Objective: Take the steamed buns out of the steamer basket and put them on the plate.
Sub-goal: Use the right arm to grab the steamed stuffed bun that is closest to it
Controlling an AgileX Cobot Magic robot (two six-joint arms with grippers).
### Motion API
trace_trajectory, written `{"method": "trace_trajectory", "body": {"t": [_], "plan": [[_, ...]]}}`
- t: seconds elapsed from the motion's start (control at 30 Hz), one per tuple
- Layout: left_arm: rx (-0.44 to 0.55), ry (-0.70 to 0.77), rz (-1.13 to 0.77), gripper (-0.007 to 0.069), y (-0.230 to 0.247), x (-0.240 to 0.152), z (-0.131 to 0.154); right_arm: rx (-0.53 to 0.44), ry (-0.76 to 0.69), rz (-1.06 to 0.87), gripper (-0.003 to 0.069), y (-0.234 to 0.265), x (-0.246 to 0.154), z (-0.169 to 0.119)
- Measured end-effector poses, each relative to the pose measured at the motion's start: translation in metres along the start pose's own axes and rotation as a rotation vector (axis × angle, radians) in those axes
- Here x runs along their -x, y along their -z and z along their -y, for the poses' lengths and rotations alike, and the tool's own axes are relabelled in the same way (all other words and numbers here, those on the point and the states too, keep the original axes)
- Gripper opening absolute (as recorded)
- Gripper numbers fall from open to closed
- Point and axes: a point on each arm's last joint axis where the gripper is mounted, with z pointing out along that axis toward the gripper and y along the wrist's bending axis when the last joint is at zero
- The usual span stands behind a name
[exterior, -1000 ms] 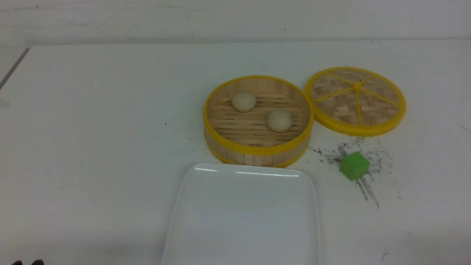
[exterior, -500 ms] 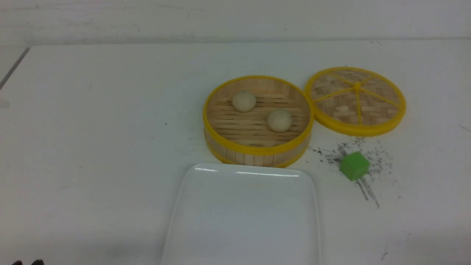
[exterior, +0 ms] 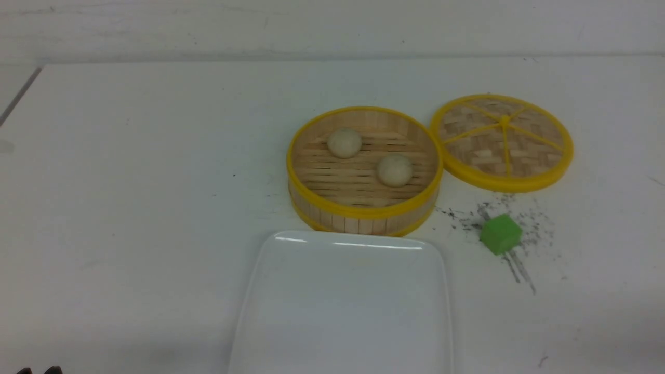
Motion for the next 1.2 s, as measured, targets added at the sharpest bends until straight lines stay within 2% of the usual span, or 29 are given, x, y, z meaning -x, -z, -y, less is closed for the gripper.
{"method": "trace_trajectory", "body": {"t": [0.1,0.3,0.7,1.0,1.2], "plan": [[0.0,0.0,0.0,0.0241,0.0,0.0,0.0,0.021,-0.029,0.062,0.024,0.013,0.029,-0.005],[0.0,0.0,0.0,0.0241,0.0,0.0,0.0,0.056,-0.072,0.083,0.024,0.034,0.061,-0.012],[0.0,0.0,0.0,0.0241,0.0,0.0,0.0,0.087,-0.12,0.103,0.024,0.037,0.065,-0.015],[0.0,0.0,0.0,0.0241,0.0,0.0,0.0,0.194,-0.282,0.03,0.024,0.038,0.061,-0.024],[0.001,-0.001,0.0,0.0241,0.0,0.0,0.0,0.248,-0.274,0.015,0.024,0.039,0.06,-0.029]]}}
